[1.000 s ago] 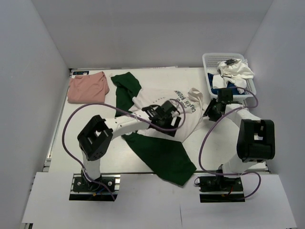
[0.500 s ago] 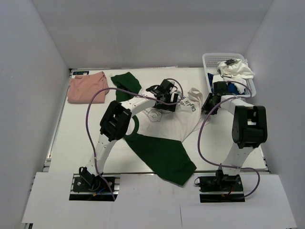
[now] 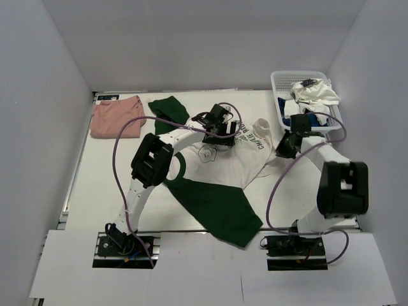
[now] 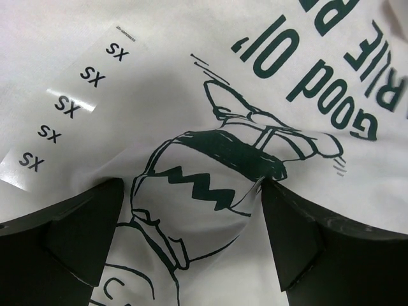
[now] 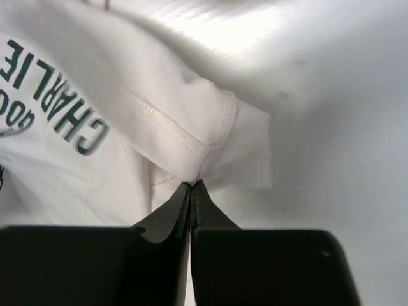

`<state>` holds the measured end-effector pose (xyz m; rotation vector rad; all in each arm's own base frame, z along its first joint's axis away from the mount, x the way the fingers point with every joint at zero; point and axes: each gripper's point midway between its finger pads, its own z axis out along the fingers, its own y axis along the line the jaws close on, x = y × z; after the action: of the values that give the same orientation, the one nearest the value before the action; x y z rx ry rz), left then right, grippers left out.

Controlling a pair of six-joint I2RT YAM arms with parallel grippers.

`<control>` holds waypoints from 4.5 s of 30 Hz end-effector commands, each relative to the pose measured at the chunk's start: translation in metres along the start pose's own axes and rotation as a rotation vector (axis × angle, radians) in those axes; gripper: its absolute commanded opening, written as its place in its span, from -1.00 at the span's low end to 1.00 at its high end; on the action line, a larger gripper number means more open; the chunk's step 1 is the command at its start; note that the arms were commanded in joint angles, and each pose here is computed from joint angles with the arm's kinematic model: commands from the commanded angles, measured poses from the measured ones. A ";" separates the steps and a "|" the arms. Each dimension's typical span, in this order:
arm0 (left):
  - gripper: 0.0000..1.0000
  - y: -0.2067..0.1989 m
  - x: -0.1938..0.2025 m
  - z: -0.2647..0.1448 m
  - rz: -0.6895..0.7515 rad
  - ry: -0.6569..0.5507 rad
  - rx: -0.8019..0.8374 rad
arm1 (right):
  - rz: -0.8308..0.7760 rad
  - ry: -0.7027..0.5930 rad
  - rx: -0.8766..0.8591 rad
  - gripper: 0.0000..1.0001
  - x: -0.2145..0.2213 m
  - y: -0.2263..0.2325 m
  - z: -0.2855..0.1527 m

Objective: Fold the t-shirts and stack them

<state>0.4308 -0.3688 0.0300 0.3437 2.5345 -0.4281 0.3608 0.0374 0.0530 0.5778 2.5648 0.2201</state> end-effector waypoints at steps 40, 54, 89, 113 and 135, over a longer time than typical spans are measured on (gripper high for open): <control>1.00 0.166 -0.042 -0.021 -0.061 0.020 -0.109 | 0.030 -0.277 -0.093 0.80 -0.021 -0.036 -0.159; 1.00 0.081 -0.026 -0.146 -0.126 -0.060 0.095 | -0.259 -0.174 -0.179 0.80 -0.042 0.087 -0.059; -1.00 0.021 0.247 -0.101 0.088 0.494 -0.159 | -0.685 -0.201 -0.199 -1.00 -0.043 0.122 0.008; -1.00 0.101 0.048 -0.373 -0.195 -0.404 -0.538 | -0.349 -0.662 -0.082 -1.00 -0.152 0.101 -0.232; -1.00 0.065 -0.073 -0.685 -0.201 -1.305 0.035 | -0.352 -1.309 -0.376 -1.00 -0.151 0.089 -0.529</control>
<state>0.2154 -0.0797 0.5381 -0.2132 1.5086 -0.3785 0.2836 0.0414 0.5473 0.0205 1.4409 0.1442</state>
